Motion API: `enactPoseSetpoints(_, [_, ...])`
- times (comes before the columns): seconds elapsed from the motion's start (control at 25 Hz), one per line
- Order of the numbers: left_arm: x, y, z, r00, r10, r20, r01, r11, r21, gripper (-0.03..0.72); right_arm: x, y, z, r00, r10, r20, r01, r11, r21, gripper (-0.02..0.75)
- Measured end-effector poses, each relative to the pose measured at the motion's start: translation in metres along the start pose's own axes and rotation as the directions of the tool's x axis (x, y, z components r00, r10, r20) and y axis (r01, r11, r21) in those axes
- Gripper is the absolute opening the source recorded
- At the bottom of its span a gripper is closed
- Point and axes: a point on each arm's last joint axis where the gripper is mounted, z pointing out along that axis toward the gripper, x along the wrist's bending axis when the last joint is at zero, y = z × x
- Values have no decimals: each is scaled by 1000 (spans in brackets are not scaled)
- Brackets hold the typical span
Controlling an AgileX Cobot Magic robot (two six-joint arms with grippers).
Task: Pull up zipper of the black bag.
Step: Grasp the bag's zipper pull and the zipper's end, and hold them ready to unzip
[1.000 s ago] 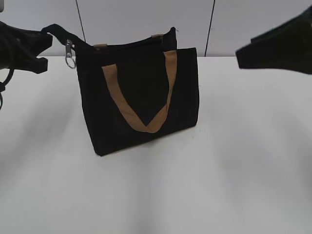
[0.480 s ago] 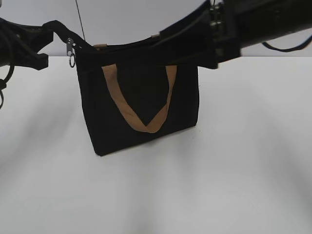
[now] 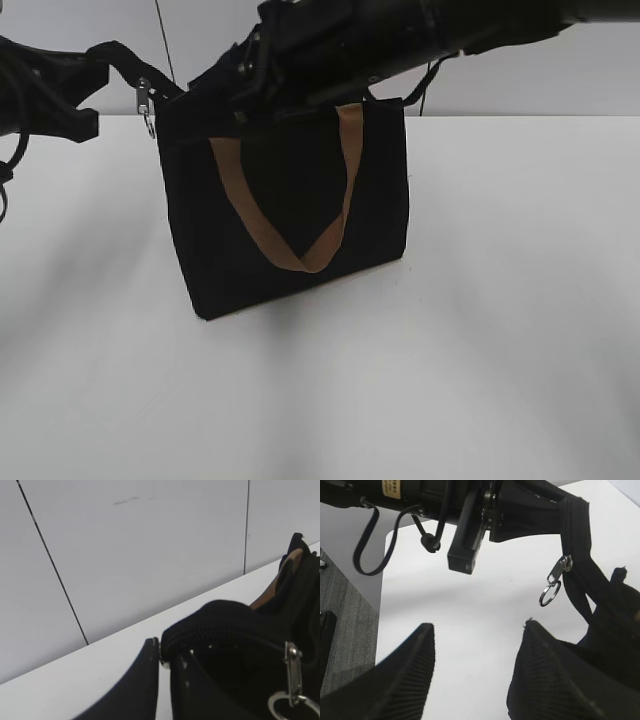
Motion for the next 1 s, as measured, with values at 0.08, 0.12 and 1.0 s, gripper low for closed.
enactPoseSetpoints(0.08, [0, 1, 0, 1000, -1, 2, 1, 1000, -9, 27, -4, 0, 12, 1000, 12, -12, -12, 1000, 4, 405])
enactPoseSetpoints(0.12, [0, 2, 0, 1000, -3, 4, 3, 1000, -17, 27, -6, -2, 18, 1000, 22, -16, -22, 1000, 10, 399])
enactPoseSetpoints(1.0, [-15, 11, 2, 994, -84, 74, 90, 992, -91, 27, -41, -14, 58, 986, 160, 45, -160, 987, -9, 358])
